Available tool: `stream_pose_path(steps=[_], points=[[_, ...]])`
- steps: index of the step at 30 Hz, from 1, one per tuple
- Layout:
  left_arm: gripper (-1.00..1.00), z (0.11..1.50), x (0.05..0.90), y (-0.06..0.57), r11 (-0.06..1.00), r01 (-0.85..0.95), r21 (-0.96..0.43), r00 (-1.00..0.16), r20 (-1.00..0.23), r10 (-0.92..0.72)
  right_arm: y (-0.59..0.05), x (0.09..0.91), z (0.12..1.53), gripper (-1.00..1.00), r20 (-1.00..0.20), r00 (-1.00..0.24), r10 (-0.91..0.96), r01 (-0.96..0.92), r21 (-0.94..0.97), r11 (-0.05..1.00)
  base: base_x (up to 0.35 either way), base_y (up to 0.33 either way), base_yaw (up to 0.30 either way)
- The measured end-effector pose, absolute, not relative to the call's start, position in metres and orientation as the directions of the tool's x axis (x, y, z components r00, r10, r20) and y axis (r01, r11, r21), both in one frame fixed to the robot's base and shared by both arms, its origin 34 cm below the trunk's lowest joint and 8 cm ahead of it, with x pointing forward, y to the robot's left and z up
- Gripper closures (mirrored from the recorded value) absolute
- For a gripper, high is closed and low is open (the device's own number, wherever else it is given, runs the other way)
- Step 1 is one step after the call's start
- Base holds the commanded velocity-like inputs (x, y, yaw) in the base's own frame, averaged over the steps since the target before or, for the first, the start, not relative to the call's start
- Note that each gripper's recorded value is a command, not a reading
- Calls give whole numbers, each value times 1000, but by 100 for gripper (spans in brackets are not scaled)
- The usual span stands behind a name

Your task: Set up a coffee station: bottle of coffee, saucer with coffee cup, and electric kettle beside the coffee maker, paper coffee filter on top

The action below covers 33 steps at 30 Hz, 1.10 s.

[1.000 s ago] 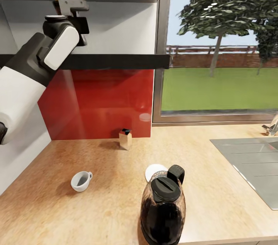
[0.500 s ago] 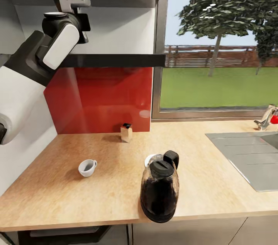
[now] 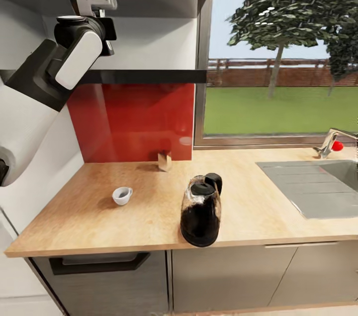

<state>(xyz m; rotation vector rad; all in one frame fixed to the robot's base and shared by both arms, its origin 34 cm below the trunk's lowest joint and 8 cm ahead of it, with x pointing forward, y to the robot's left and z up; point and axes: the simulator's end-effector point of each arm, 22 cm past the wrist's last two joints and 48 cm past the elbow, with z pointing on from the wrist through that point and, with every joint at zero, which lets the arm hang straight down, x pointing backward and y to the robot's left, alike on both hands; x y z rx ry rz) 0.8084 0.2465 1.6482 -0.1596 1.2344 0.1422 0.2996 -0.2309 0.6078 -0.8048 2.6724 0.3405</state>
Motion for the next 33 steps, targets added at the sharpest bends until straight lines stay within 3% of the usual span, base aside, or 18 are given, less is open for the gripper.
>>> stream_pose_path(steps=[23,33], points=[[100,1649,808,245,980,-193,-40,327,-945,25,-231,300,608,-100,-376,-787,-490,-568,131,813,-281,0,0],[100,1667,778,212,994,-104,-24,406,-914,20,-232,300,608,-100,-375,-787,-490,-568,130,813,-47,0,0]])
